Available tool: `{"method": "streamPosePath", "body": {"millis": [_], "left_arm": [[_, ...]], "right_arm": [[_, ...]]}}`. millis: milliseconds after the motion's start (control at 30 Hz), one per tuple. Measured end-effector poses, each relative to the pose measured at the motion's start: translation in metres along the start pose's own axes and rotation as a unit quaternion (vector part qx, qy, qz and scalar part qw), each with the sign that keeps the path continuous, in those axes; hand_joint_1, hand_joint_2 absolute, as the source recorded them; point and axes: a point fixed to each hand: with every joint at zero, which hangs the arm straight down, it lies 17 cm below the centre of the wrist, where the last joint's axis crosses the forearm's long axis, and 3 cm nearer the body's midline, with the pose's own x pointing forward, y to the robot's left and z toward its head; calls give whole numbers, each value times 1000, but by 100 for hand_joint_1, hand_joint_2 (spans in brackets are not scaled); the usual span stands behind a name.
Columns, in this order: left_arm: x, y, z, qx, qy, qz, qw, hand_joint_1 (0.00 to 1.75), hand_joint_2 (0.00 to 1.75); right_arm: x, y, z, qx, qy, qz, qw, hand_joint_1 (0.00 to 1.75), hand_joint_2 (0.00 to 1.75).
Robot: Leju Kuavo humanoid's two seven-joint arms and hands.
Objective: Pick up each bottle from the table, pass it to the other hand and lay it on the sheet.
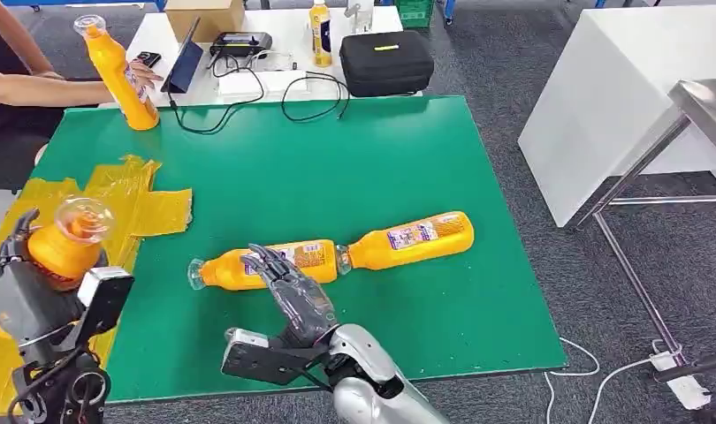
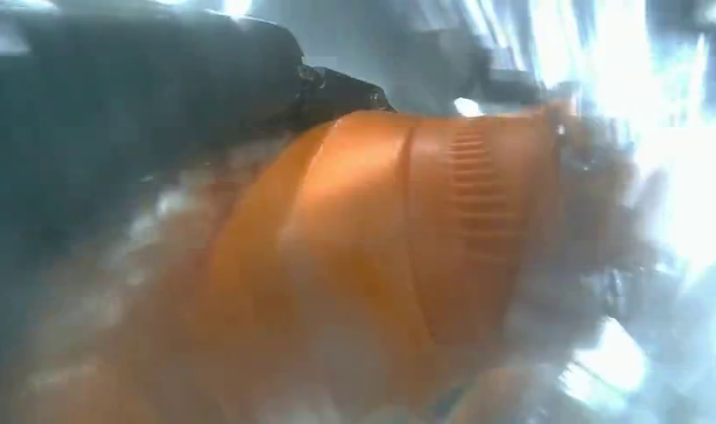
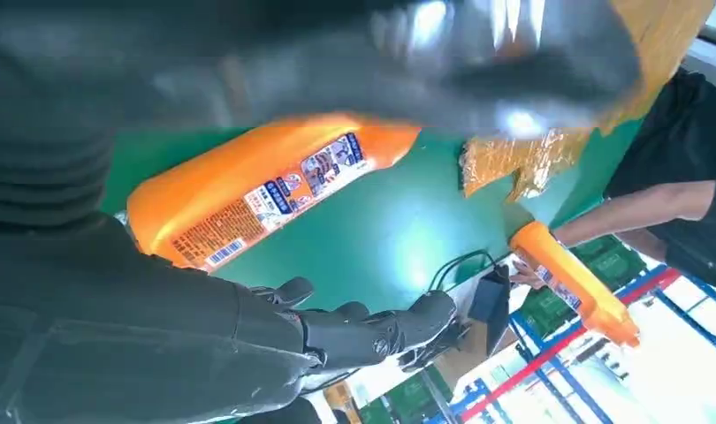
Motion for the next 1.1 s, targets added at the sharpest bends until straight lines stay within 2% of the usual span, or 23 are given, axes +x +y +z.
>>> {"method": "streamPosePath", "body": {"millis": [167,500,800,1033,1067,1100], "left_arm": [[-6,-17,3,-28,-11,-46,998,175,175],[-51,-80,26,-122,32,-98,987,175,175],[-68,-100,38,-155,47,-104,981,175,175],[-111,-116,50,-196,75,-140,968,175,175],[-118,-117,51,-201,77,-146,966,14,175],[-124,-117,52,-205,79,-150,964,0,175]], "right_arm": [[-2,-4,-1,-2,0,-2,1000,0,0],[-1,-3,-1,5,-6,-3,1000,0,0],[-3,-3,0,7,-6,-1,1000,0,0],[-5,1,2,19,-10,5,1000,0,0],[-5,1,3,21,-11,6,1000,0,0],[-5,1,3,22,-11,6,1000,0,0]]}}
